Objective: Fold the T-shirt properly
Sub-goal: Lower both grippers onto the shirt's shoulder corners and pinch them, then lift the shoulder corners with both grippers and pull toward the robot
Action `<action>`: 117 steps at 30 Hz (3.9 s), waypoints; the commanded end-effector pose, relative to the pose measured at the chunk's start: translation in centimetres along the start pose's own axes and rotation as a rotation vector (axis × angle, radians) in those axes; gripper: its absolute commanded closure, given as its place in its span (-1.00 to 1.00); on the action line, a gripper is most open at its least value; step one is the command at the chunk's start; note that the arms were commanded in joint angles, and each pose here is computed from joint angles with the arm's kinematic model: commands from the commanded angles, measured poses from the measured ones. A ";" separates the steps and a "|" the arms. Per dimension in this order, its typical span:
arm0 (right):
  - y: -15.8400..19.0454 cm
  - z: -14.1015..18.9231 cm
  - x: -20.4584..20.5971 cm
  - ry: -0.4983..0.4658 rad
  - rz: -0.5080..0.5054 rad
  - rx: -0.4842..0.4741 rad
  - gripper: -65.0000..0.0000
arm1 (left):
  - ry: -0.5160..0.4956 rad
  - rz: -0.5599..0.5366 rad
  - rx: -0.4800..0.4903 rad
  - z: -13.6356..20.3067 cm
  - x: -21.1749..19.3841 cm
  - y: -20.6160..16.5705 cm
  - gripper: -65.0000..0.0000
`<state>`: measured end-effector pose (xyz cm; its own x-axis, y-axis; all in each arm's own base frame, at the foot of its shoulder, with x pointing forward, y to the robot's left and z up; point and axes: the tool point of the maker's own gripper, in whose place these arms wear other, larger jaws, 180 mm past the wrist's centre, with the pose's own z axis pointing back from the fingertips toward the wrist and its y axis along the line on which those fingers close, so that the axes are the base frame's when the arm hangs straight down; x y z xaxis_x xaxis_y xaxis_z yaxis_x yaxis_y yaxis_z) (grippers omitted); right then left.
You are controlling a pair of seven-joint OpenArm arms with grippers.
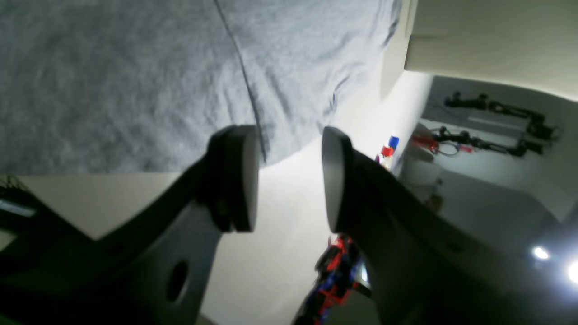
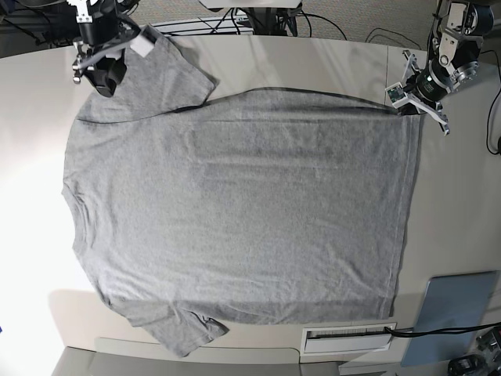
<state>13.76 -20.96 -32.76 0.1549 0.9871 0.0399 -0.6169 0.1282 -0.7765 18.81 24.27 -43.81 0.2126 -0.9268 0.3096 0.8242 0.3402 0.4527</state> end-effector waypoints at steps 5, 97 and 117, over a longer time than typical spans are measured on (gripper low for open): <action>1.0 -1.0 -1.4 -0.012 0.121 0.085 0.29 | 0.101 -0.027 -0.080 0.2 -2.3 -2.1 1.00; 10.6 6.9 -4.6 0.089 0.164 0.269 1.00 | 0.164 0.067 -0.133 8.4 -3.2 -6.7 1.00; -1.5 0.0 -1.6 0.045 0.039 -0.172 1.00 | -0.009 0.217 0.261 7.8 2.2 4.9 1.00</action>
<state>13.97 -22.85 -32.53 0.1796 0.9835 -0.0223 -0.5131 0.0743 -0.8551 18.75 24.78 -35.09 0.3756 -0.8211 0.4298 0.6116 0.5680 0.5507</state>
